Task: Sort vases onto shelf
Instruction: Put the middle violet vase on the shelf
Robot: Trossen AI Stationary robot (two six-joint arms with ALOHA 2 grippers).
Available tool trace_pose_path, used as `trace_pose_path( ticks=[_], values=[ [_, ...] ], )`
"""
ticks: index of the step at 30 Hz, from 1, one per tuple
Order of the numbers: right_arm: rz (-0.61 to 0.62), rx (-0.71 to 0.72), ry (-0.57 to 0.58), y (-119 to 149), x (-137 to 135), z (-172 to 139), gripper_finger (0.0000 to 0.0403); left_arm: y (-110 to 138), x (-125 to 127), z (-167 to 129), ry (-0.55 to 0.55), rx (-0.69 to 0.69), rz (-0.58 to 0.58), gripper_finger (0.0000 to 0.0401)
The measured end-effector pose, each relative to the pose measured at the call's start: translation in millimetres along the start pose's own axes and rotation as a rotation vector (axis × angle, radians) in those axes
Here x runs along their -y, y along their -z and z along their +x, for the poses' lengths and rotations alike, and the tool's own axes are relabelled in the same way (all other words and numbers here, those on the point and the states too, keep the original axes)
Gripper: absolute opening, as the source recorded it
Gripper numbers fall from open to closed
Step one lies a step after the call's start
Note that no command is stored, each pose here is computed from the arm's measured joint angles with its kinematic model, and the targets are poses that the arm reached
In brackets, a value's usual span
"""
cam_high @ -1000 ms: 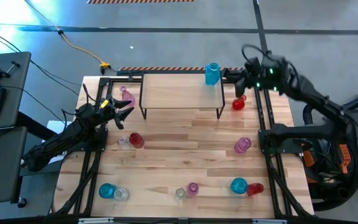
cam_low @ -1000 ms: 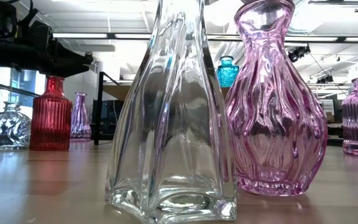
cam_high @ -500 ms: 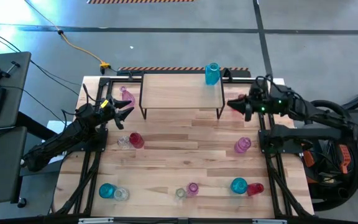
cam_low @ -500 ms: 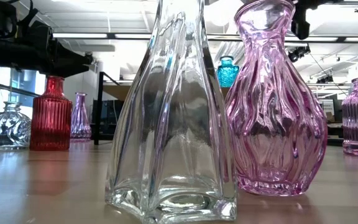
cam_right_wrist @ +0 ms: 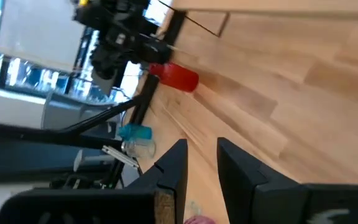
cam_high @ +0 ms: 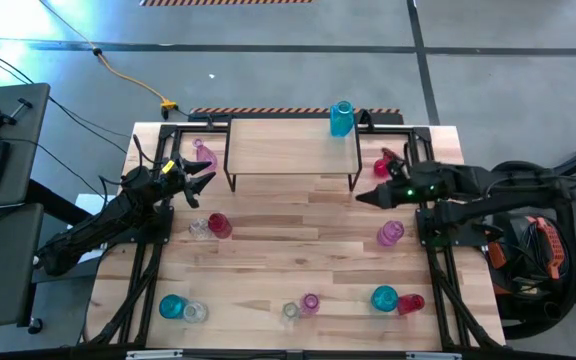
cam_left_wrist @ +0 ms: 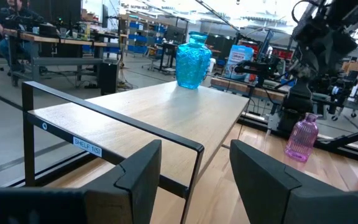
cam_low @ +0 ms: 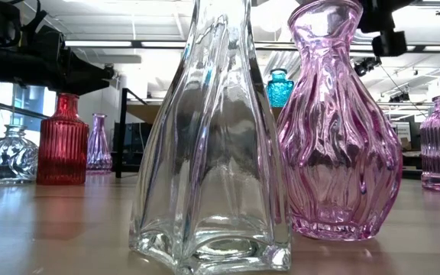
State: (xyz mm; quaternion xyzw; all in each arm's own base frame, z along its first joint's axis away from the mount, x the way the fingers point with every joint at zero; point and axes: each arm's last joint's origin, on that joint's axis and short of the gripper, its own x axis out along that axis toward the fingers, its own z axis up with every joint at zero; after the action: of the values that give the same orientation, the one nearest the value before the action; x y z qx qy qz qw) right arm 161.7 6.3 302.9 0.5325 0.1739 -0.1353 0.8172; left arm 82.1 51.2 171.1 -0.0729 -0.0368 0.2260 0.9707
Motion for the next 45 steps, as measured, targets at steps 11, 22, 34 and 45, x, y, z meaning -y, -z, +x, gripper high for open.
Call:
trace_pose_path(
  ticks=[11,22,34,45],
  values=[
    [0.139,-0.084,0.199,27,-25,14,0.0067,0,0,0,0.000,0.000,0.000,0.0184],
    [0.059,-0.161,0.735,30,-58,-10,0.0067,0,0,0,0.001,0.000,0.000,0.0184],
    [0.152,-0.131,0.856,46,-31,-31,0.0067,0,0,0,0.001,0.000,0.000,0.0184],
    [0.225,-0.119,0.910,59,-3,-29,0.0067,0,0,0,0.000,0.000,0.000,0.0184]
  ],
)
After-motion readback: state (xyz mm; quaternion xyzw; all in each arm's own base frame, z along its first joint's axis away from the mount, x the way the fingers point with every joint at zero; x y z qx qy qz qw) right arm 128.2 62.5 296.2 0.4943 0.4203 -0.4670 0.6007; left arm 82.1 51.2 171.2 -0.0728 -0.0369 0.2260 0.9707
